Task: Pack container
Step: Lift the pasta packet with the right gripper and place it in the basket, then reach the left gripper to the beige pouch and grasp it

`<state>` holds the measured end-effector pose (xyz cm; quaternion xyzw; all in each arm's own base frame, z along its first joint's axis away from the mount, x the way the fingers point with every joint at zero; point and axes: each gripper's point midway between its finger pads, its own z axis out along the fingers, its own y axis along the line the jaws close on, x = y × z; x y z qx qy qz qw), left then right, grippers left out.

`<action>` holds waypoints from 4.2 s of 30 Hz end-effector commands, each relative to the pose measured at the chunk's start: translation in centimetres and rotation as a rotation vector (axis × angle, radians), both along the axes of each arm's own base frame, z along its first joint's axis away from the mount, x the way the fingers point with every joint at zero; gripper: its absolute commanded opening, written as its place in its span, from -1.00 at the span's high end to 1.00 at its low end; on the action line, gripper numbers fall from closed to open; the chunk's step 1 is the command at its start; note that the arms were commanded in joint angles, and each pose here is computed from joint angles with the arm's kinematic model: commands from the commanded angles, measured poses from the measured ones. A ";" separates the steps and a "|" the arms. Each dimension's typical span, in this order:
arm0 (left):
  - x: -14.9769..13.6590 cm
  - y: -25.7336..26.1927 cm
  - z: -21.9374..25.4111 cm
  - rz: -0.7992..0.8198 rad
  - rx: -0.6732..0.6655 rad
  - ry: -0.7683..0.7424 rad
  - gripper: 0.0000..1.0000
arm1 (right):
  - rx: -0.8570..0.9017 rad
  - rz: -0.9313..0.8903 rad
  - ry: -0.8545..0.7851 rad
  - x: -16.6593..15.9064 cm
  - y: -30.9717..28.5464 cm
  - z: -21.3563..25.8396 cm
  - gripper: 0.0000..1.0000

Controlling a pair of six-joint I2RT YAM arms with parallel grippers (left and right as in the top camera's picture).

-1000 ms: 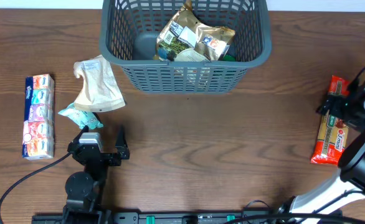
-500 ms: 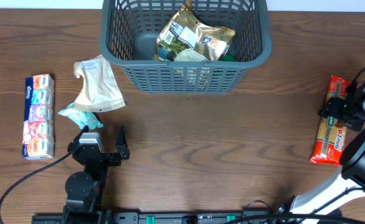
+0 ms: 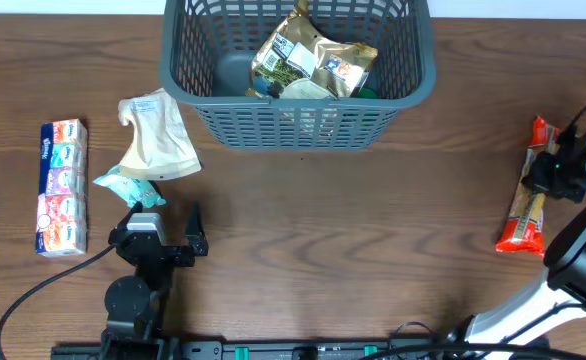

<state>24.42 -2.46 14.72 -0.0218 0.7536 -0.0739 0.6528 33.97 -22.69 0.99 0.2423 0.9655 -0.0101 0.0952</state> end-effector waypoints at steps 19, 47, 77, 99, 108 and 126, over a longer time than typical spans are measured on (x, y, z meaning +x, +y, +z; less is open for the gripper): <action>-0.1 0.1 -2.0 0.006 0.000 0.060 -0.97 | -0.255 0.764 -0.728 13.5 20.4 36.8 0.98; -0.1 0.1 -2.0 0.007 0.000 0.060 -0.97 | -0.341 1.831 -0.762 13.1 50.6 28.8 0.98; -1.9 1.5 4.2 0.095 -0.103 0.100 -0.97 | -0.211 0.689 -1.021 15.2 27.4 45.5 -0.98; 1.9 3.1 15.6 0.246 0.150 0.951 -0.97 | -0.037 0.279 -0.442 11.4 10.3 29.8 -0.98; 8.2 5.0 12.9 0.322 0.147 0.957 -0.97 | -0.052 0.304 -0.377 11.4 9.7 27.9 -0.98; 15.9 8.8 2.3 0.118 -0.011 1.127 -0.97 | -0.062 0.346 -0.362 11.1 9.8 27.7 -0.99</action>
